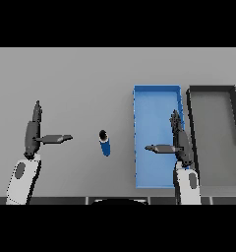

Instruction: Pick up the blue pipe and place it into the blue bin.

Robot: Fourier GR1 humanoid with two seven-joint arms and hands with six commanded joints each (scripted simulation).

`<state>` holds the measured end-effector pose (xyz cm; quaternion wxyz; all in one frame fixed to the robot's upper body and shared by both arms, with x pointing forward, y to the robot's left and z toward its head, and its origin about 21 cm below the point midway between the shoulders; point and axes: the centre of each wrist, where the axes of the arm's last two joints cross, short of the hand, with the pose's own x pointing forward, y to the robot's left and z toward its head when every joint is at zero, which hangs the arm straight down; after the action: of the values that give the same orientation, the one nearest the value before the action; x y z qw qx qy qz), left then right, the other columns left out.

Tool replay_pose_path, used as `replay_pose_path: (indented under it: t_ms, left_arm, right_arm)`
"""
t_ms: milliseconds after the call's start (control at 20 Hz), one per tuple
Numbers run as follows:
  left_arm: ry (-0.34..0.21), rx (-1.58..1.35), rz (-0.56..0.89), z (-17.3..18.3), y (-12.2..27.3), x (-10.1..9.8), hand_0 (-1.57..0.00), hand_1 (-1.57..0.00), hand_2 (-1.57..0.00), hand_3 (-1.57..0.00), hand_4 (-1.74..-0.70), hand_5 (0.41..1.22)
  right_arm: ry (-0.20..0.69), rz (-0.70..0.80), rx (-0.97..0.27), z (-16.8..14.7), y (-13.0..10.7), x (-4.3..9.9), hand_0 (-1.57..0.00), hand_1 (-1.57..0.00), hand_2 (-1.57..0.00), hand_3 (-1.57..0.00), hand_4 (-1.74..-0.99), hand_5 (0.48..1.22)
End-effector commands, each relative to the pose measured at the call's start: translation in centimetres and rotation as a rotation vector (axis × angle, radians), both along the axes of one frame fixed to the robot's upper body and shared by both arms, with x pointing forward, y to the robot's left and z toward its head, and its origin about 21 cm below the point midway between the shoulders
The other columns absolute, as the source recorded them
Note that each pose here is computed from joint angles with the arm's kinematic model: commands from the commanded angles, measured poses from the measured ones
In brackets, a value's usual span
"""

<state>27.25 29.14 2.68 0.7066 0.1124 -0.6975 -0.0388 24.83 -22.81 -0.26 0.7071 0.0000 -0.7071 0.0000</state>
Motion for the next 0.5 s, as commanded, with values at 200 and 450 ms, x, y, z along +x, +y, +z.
replay_pose_path:
  t_ms: [200, 450]
  left_arm:
    - [-0.004, -0.002, -0.003, 0.1, -0.7, 0.6, 0.00, 0.00, 0.00, 0.00, -0.97, 0.593]
    - [0.005, 0.161, -0.262, -0.5, 3.0, -1.0, 0.00, 0.00, 0.00, 0.00, -0.96, 0.590]
  right_arm:
    - [0.007, -0.003, -0.002, 0.1, -0.7, 0.6, 0.00, 0.00, 0.00, 0.00, -1.205, 0.629]
    - [-0.142, 0.088, -0.293, 0.9, -3.0, -1.7, 0.00, 0.00, 0.00, 0.00, -1.197, 0.626]
